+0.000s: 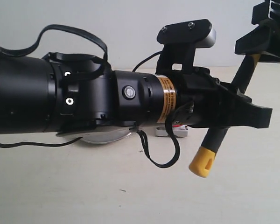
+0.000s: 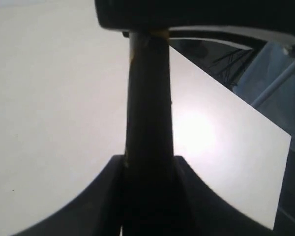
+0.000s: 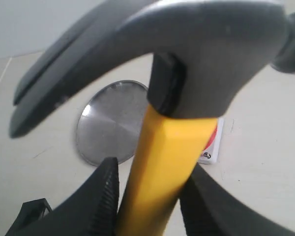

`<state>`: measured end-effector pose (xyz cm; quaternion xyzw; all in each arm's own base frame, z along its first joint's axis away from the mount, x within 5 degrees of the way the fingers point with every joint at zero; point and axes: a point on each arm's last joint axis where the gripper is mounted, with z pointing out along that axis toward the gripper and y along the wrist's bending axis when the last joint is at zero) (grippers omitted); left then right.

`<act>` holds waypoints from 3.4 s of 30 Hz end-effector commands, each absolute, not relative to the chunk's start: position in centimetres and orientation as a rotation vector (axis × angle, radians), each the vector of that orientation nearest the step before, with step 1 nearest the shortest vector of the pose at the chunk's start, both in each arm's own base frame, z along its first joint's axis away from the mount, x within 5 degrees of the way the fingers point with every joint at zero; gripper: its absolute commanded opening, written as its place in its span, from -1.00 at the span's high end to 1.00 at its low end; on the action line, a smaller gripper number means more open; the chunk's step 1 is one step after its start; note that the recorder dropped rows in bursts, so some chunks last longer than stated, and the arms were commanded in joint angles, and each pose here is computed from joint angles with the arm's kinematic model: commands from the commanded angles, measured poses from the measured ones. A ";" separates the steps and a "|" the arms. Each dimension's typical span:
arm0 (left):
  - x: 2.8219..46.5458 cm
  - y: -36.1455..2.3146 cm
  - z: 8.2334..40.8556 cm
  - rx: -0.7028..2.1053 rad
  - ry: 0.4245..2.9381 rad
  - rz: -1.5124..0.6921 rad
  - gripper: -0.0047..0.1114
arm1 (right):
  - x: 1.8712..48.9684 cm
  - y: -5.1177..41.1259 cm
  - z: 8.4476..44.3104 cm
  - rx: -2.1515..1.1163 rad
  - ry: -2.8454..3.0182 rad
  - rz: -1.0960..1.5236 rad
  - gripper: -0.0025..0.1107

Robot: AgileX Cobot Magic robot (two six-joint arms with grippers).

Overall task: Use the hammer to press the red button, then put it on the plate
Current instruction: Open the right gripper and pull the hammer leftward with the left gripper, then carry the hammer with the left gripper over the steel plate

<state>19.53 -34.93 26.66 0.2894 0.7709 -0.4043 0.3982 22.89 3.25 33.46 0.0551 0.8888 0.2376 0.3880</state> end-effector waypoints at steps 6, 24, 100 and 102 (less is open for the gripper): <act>21.8 -31.6 29.6 0.608 1.932 -0.927 0.92 | 21.1 3.4 34.2 0.032 2.284 0.577 0.30; 22.5 -27.9 28.6 0.554 1.922 -0.964 0.92 | 20.6 3.8 34.6 -0.030 2.265 0.615 -0.41; 24.7 -23.8 23.9 0.770 1.963 -0.592 0.92 | 7.4 3.0 20.1 -0.068 1.707 0.443 0.84; 25.1 -23.8 24.4 0.763 1.966 -0.553 0.92 | 7.4 3.0 20.1 -0.068 1.707 0.443 0.84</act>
